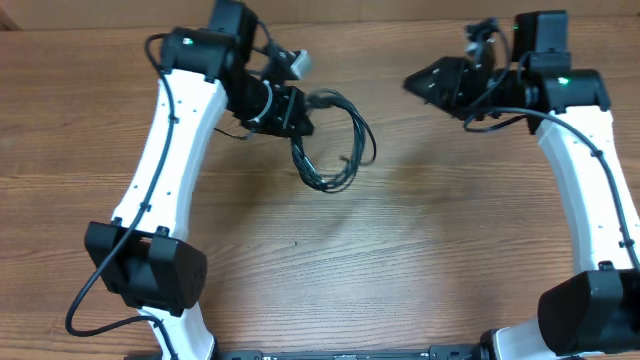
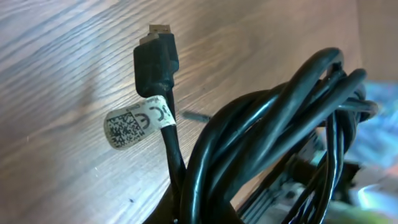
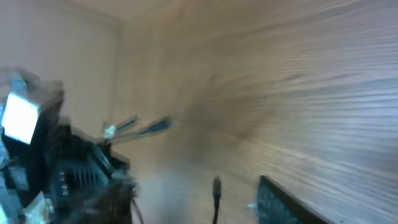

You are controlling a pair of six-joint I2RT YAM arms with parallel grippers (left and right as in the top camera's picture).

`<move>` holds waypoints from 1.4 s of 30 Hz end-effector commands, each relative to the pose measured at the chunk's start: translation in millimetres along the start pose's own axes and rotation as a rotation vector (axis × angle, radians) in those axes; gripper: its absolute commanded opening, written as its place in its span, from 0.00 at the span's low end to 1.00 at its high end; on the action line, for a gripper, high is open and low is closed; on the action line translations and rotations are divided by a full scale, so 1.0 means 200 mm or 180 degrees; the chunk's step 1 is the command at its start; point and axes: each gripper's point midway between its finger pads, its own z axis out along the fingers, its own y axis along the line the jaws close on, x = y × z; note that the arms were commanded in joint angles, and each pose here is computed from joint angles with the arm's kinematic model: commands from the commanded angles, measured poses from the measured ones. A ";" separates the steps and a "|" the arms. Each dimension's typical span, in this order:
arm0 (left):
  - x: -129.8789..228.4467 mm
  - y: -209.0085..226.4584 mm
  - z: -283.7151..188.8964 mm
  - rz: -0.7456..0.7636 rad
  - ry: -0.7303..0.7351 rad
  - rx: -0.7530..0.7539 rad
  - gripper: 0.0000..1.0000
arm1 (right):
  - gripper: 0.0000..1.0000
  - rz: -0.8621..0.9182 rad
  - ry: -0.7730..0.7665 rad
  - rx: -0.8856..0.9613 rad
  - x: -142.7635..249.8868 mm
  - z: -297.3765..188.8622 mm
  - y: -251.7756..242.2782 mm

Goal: Untangle cables

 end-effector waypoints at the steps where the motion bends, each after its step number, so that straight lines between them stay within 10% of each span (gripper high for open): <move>1: -0.01 -0.05 -0.05 0.0686 -0.0086 -0.0070 0.04 | 0.70 -0.0565 0.0207 -0.0189 0.11 0.02 0.16; 14: -0.09 0.10 -0.12 0.0339 -0.0309 -0.0371 0.04 | 0.59 -0.0571 0.0469 0.0142 0.26 0.05 0.21; 26: -0.08 0.10 -0.11 -0.0991 -0.0356 -0.0356 0.04 | 0.48 -0.1098 0.0337 0.0072 0.36 0.22 0.55; 36: -0.08 0.08 -0.10 -0.1195 -0.0354 -0.0273 0.04 | 0.11 -0.0945 0.0567 0.0245 0.42 0.46 0.44; 42: -0.08 0.08 -0.11 -0.1206 -0.0371 -0.0271 0.04 | 0.05 -0.0941 0.0637 0.0233 0.46 0.51 0.45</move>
